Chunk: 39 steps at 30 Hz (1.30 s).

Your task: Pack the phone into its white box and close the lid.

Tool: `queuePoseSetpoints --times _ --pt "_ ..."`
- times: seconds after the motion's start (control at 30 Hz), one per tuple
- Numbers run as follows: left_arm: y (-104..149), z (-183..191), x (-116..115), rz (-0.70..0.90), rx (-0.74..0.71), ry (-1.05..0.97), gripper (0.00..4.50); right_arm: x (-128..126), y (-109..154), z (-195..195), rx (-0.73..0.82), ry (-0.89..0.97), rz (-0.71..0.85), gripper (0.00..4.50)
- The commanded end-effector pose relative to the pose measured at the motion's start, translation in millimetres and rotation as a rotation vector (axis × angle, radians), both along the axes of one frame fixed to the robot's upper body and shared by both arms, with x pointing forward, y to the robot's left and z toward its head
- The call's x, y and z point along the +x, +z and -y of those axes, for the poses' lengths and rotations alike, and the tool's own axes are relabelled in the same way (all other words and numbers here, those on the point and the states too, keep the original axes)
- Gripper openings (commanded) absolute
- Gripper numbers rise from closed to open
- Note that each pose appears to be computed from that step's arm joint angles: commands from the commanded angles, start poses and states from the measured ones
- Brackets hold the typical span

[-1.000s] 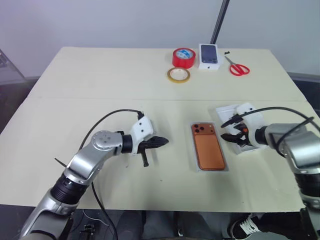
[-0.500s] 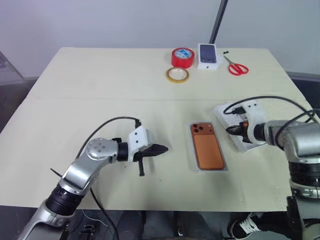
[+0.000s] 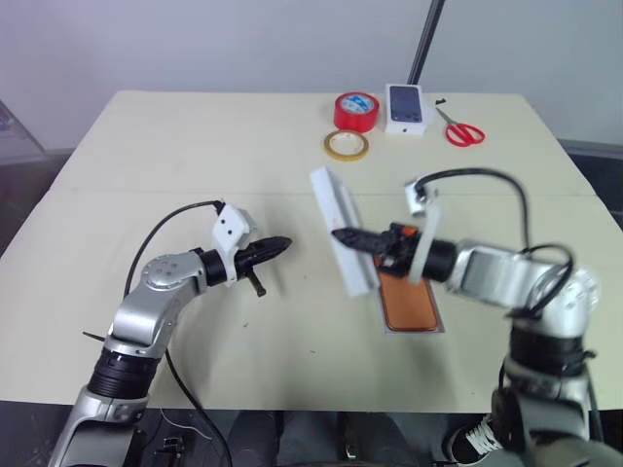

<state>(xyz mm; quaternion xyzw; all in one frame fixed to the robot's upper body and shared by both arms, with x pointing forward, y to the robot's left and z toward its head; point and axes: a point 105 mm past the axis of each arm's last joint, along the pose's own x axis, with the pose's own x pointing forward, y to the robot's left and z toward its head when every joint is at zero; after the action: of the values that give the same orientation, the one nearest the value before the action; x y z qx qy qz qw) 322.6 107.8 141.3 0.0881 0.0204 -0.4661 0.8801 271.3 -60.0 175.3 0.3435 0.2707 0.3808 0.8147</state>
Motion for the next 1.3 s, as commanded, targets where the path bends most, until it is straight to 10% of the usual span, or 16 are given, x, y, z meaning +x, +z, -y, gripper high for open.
queuePoseSetpoints --times 0.03,0.33,0.5,0.8,1.3 --pt "11.3 10.8 -5.0 0.043 -0.010 -0.049 0.00 -8.3 -2.6 1.6 0.009 -0.094 -0.058 0.05" --pt "-1.2 68.4 -27.2 0.008 0.009 -0.244 0.00 14.3 21.5 45.3 -0.145 -0.174 0.073 3.84" --pt "-0.4 101.8 -23.6 -0.005 -0.024 -0.283 0.00 19.7 36.5 91.5 -0.402 -0.182 0.183 3.84" --pt "4.4 123.5 -22.6 -0.034 -0.077 -0.314 0.00 29.9 20.1 130.6 -0.823 -0.204 0.334 0.03" --pt "-23.3 70.6 0.7 -0.147 0.163 -0.110 0.00 27.9 -10.0 121.7 -1.138 -0.008 0.520 0.03"
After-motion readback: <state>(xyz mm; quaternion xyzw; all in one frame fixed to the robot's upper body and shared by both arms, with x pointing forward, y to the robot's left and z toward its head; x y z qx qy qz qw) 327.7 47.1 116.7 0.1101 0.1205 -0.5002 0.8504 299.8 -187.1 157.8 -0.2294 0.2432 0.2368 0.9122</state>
